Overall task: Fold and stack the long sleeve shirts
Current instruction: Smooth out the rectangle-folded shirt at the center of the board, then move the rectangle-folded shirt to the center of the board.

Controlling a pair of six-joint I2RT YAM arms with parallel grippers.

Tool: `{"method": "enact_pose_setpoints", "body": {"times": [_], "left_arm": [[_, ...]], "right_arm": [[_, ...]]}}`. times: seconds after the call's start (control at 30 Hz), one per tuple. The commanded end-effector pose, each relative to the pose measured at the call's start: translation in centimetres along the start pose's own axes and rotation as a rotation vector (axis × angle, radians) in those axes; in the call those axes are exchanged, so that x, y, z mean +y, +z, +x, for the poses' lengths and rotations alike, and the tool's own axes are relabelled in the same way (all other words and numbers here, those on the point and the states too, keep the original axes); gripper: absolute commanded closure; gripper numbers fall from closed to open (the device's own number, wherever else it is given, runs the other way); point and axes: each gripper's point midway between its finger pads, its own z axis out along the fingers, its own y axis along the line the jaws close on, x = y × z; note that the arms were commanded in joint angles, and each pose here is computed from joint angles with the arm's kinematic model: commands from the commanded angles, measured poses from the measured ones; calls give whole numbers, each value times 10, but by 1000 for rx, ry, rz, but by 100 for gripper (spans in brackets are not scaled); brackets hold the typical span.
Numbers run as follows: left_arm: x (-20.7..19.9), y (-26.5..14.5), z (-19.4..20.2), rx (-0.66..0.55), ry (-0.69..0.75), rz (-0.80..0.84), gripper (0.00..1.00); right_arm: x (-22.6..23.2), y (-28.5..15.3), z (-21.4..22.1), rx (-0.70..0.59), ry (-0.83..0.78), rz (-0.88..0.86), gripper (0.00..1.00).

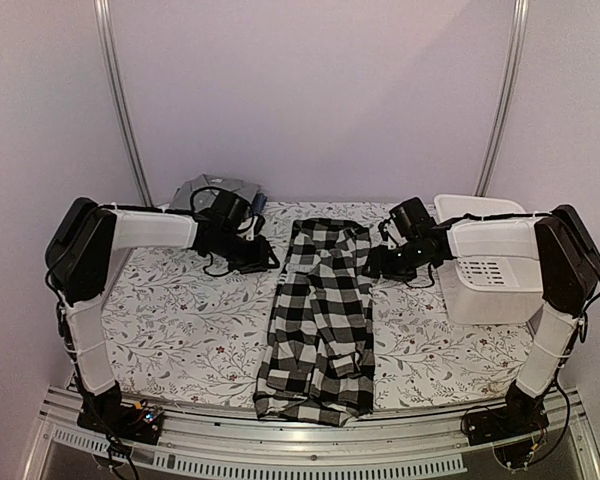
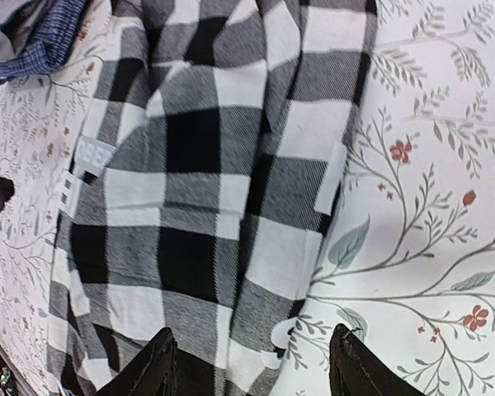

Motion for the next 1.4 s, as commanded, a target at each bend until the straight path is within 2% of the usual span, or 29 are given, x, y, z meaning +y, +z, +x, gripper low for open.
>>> {"method": "enact_pose_setpoints", "body": {"times": [0.0,0.37,0.67,0.83,0.97,1.03,1.1,1.17,1.27,1.37], "left_arm": [[10,11,0,12,22,-35,63],[25,27,12,58,22,-72,59],[28,50,17,100,21,-63,58],[27,64,14,107,21,-61,59],[20,72,15,112,17,-49,66],[18,77,15,115,12,-49,74],[18,82,15,116,-2,-50,89],[19,86,11,105,-16,-56,98],[25,94,-2,73,-36,-67,100],[34,106,-16,53,-57,-74,100]], "right_arm": [[-12,0,15,3,38,22,38],[-26,18,40,57,54,40,36],[-30,34,44,77,60,46,37],[-27,53,38,92,48,81,48],[-34,61,37,98,50,127,64],[-36,64,34,94,48,144,73],[-36,66,27,84,44,157,81],[-38,70,19,76,36,175,88],[-42,78,5,71,32,194,93],[-51,86,-13,56,39,201,93]]}}
